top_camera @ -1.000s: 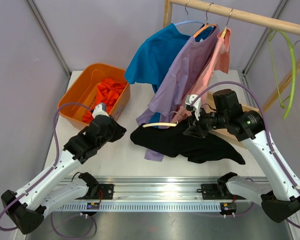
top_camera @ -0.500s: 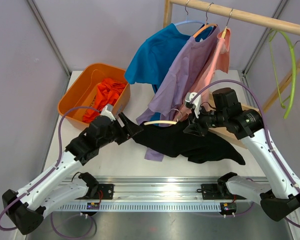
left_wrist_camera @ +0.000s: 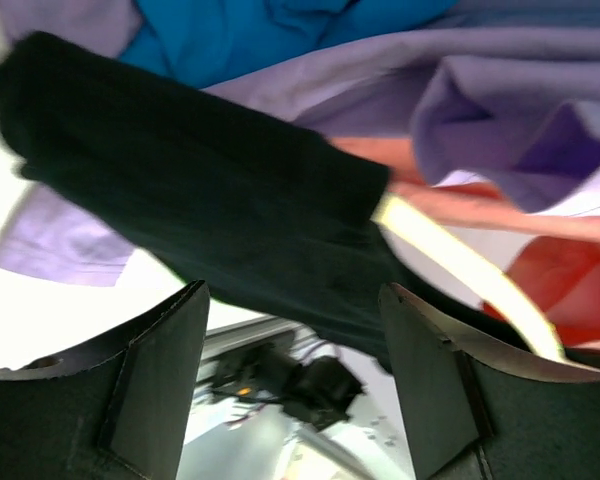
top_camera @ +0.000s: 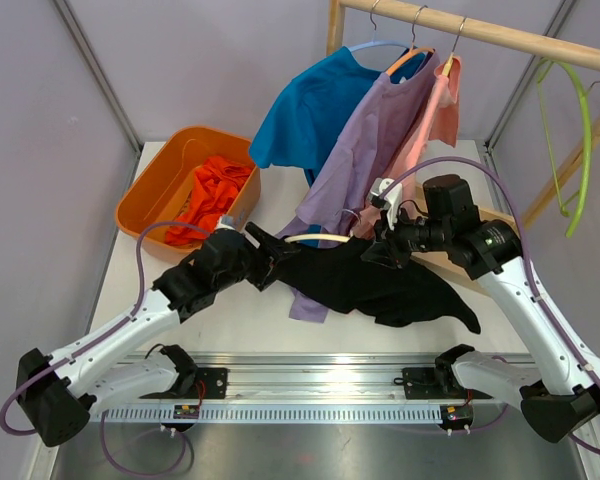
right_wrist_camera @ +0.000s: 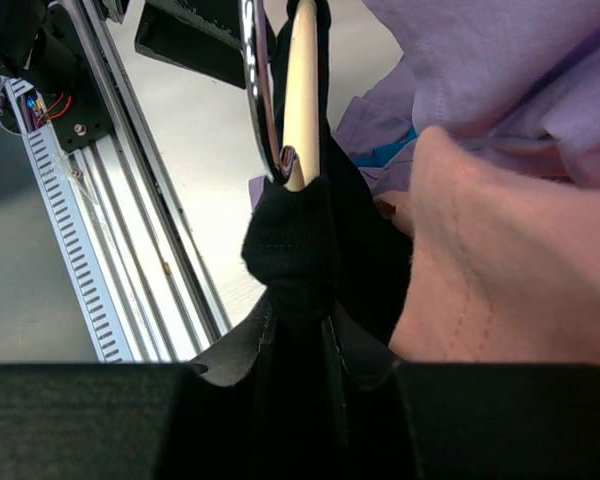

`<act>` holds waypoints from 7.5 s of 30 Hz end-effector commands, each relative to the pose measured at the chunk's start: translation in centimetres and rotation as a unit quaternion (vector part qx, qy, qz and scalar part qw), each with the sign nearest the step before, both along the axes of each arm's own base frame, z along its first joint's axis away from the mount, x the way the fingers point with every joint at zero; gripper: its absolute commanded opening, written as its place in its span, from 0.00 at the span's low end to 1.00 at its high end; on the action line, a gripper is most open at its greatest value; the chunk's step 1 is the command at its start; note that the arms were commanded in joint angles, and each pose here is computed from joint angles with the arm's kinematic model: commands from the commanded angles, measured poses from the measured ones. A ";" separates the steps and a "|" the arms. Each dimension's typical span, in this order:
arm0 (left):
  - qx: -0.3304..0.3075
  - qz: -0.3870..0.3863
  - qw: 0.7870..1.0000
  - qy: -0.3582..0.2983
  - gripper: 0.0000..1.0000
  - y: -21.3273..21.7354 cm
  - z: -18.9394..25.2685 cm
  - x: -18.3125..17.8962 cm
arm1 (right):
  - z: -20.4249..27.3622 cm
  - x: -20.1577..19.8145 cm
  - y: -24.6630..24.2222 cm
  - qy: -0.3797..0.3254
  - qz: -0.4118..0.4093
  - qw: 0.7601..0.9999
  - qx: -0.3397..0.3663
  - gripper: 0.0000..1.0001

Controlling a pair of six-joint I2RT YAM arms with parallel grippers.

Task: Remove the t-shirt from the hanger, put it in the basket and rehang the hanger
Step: Remove the tshirt from the hanger

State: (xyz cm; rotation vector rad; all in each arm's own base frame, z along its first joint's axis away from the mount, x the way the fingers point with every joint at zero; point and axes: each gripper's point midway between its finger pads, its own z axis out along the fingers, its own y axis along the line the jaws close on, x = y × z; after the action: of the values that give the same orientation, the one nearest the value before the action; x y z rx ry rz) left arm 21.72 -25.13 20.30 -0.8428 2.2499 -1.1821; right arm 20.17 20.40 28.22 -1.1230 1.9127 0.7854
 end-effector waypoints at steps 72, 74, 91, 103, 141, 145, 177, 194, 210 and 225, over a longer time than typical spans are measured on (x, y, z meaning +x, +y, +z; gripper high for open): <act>0.243 0.108 0.964 0.003 0.00 14.1 -6.9 2.6 | 8.8 -2.9 -1.6 -0.149 0.068 0.986 0.035 0.00; 0.246 0.096 0.964 0.020 0.00 14.2 -7.7 2.3 | 9.2 -4.1 -1.3 -0.148 0.098 0.983 0.047 0.00; 0.270 0.001 0.961 0.061 0.00 13.5 -10.8 2.7 | 11.8 -3.5 -0.3 -0.166 0.103 0.978 0.078 0.00; 0.242 0.039 0.966 0.086 0.00 16.1 -10.8 4.1 | 11.4 -9.1 0.1 -0.152 0.239 0.953 0.109 0.00; 0.191 -0.316 0.821 -0.435 0.86 8.5 7.8 -2.7 | 6.4 -4.6 2.0 -0.006 0.178 0.978 0.105 0.00; 0.210 -0.334 0.761 -0.515 0.88 6.9 9.7 -3.1 | 6.2 -5.0 2.3 0.019 0.192 0.976 0.106 0.00; 0.248 -0.458 0.591 -0.616 0.00 -1.7 8.2 -4.9 | 4.2 -4.4 1.8 0.017 0.164 0.984 0.066 0.07; 0.292 -0.479 0.570 -0.600 0.00 -2.9 9.8 -5.4 | 2.3 -4.7 4.5 0.019 0.209 0.978 -0.025 0.53; 0.308 -0.381 0.640 -0.592 0.30 -1.6 13.0 -3.6 | 3.2 -4.1 3.9 -0.015 0.168 0.985 -0.022 0.00; 0.189 -0.070 0.945 -0.256 0.95 5.5 8.3 -2.8 | 3.5 -0.5 1.6 -0.034 0.022 0.999 0.024 0.00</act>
State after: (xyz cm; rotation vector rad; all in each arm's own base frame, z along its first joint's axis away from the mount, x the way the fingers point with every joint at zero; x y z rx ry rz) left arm 17.97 -20.42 32.63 0.1752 1.8455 -0.8631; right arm 18.24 21.49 29.51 -1.2275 1.8940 0.8297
